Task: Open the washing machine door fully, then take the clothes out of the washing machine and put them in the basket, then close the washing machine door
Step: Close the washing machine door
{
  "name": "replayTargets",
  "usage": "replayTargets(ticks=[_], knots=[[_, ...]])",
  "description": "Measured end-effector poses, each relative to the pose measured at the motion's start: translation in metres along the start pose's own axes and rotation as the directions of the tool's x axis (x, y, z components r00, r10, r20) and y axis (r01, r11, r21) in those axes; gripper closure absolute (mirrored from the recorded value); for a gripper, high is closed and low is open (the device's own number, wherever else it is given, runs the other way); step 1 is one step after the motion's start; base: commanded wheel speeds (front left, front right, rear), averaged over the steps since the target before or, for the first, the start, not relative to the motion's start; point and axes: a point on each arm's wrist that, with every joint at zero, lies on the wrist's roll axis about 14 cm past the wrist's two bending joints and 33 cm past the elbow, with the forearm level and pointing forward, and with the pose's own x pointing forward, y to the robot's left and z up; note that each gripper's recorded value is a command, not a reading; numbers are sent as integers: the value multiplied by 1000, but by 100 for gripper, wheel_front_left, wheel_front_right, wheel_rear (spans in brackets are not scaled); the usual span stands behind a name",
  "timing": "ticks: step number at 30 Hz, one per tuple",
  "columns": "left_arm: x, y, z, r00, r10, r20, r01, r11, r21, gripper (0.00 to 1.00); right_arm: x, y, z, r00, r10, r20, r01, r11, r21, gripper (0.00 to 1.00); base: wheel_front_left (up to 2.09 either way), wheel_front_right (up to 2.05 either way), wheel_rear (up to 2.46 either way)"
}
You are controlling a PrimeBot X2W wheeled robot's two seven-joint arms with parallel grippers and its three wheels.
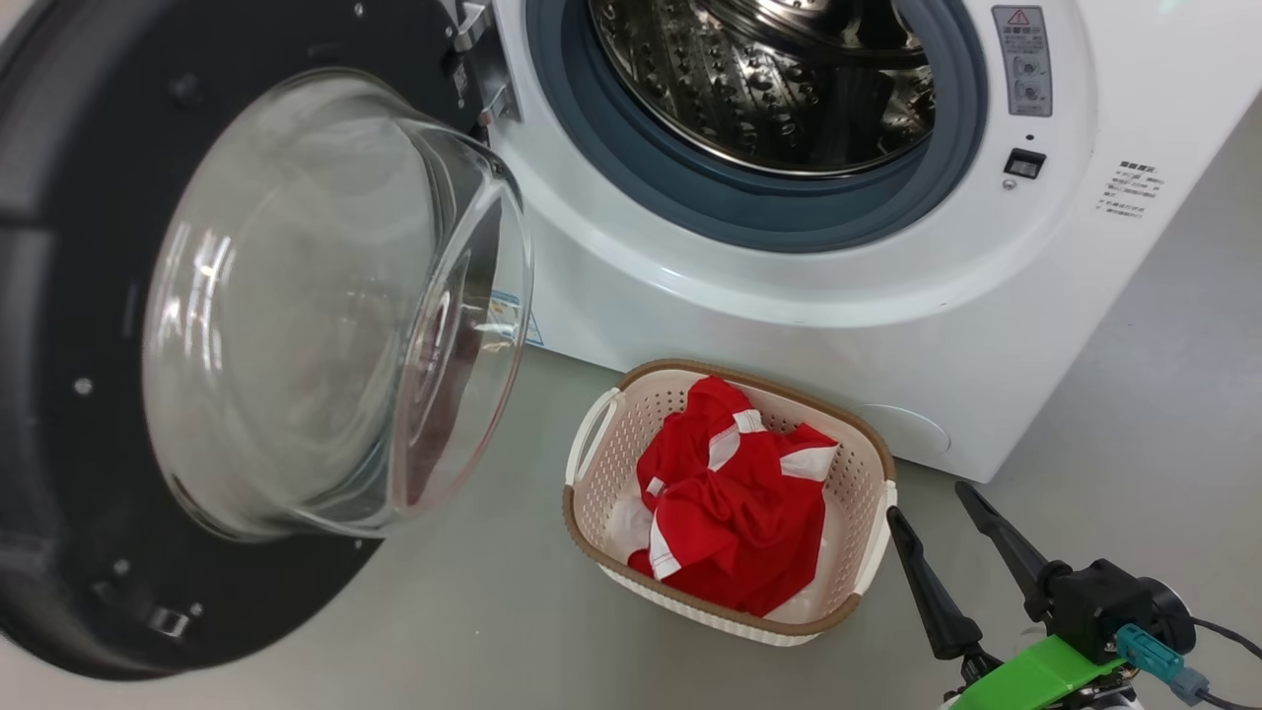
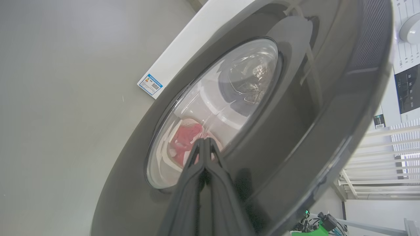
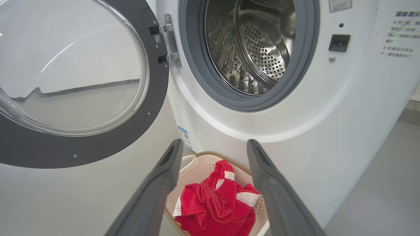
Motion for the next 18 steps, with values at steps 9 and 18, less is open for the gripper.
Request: replayTargets(ticks=[9, 18], knots=[[16, -50, -45, 972, -154, -179, 177, 977, 117, 100, -12, -11, 12, 998, -49, 31, 49, 999, -9, 0, 0, 0, 0], [39, -104, -87, 906, -290, -308, 358, 914, 191, 100, -29, -21, 19, 992, -114, 57, 114, 993, 6, 0, 0, 0, 0]])
